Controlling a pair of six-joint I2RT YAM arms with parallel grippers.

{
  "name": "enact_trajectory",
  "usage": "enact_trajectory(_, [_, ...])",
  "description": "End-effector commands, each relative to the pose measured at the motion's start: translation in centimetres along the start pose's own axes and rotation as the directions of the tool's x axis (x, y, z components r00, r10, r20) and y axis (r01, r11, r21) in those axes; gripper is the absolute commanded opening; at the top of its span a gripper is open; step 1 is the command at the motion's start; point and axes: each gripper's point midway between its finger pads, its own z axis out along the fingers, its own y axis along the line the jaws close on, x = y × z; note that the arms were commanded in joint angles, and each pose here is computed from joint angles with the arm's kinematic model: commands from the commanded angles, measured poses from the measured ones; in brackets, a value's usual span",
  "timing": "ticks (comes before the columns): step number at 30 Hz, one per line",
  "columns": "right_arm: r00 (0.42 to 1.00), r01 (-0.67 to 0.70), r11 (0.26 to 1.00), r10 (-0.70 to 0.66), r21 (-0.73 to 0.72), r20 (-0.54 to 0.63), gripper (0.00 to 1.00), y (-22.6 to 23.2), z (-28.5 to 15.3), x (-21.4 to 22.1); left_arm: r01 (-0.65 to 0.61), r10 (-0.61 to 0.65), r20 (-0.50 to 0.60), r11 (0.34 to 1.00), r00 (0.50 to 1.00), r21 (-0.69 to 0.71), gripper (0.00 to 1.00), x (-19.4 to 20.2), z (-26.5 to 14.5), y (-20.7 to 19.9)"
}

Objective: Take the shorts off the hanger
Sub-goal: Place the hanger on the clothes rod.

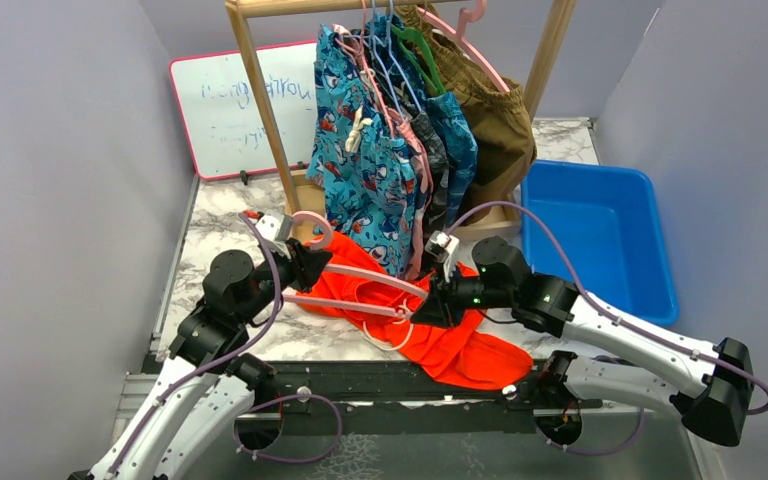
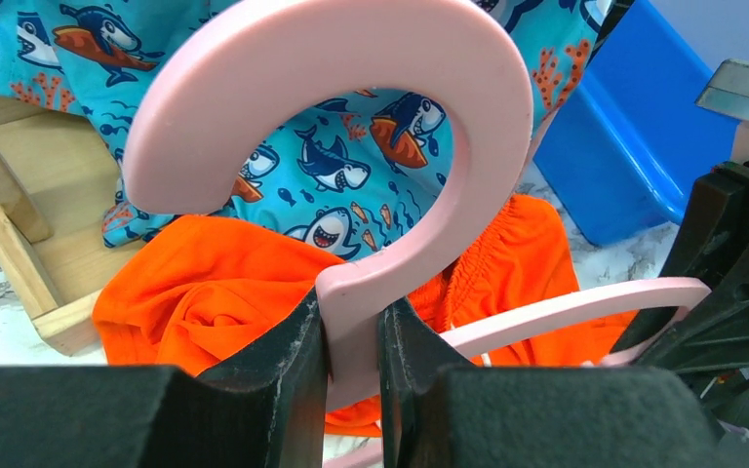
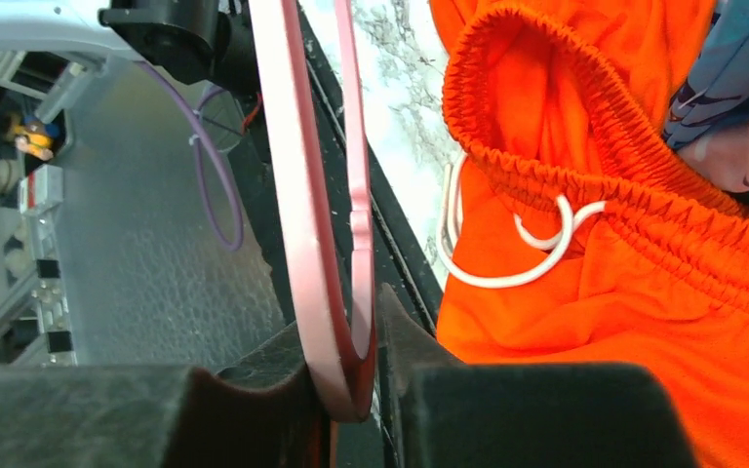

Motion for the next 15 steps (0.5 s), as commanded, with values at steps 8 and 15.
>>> enact_trajectory(8, [0.988, 0.054, 0.997, -0.045, -0.054, 0.146, 0.01, 2.0, -1.4, -3.5, -0.009, 0.011, 0.073, 1.000, 0.997, -0.025, 0.10, -1.5, -0.4, 0.3])
enact_trajectory(15, [0.984, 0.047, 0.998, -0.038, -0.045, 0.174, 0.01, 2.1, -2.0, -3.8, -0.008, 0.010, 0.078, 1.000, 0.997, -0.021, 0.59, -1.6, -0.6, 0.2])
